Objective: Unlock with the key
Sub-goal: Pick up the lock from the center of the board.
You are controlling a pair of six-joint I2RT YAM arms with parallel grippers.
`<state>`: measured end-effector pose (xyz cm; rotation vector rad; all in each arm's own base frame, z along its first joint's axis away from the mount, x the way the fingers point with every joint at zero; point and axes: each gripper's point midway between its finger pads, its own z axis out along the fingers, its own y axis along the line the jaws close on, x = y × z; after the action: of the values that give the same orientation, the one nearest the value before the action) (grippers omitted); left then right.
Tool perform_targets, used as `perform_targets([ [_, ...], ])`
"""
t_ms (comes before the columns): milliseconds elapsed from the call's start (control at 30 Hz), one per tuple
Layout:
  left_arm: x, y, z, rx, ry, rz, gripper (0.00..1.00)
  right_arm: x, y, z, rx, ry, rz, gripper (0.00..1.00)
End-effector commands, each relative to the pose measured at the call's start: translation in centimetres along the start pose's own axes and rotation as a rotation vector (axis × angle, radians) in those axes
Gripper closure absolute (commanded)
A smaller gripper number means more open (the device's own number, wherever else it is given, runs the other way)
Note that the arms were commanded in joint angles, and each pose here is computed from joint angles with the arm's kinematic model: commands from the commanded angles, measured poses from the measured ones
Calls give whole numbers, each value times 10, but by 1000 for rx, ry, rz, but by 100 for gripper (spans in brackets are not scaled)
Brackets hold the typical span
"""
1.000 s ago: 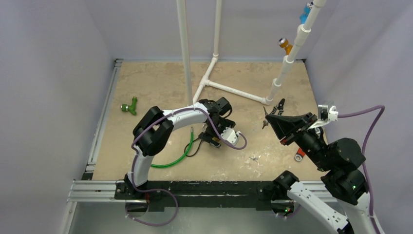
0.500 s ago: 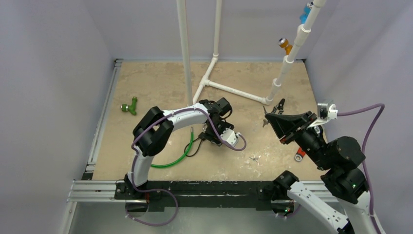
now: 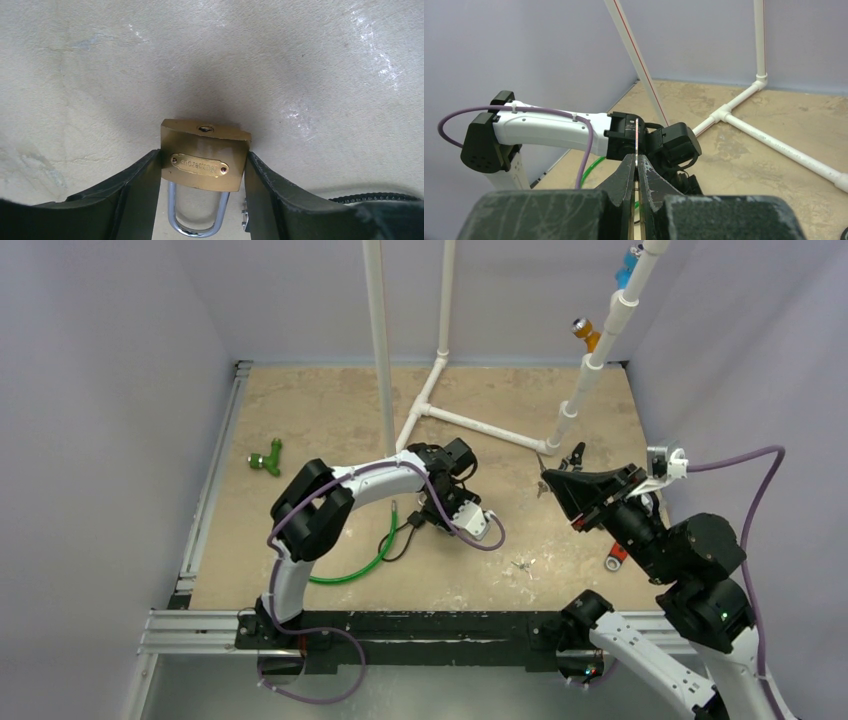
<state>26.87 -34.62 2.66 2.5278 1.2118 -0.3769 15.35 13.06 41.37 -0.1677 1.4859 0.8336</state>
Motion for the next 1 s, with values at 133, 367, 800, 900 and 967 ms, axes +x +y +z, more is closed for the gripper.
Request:
perform_targets([
  [133,-48,44,-80,-232,-95,74,100,-22,8,0,-20,-43,-35,100],
  [367,-59,50,-122,-328,-104,72,100,-27,7,-1,-9,-57,-40,100],
  [800,-71,28,-208,-559,-112,50,100,-22,8,8,-20,-40,-36,100],
  [900,-80,15,-244,-650,-142,69,100,-19,15,13,-56,-27,-36,100],
  [967,-86,8,-266,-714,-161,77,100,-17,19,18,-81,-13,-45,100],
])
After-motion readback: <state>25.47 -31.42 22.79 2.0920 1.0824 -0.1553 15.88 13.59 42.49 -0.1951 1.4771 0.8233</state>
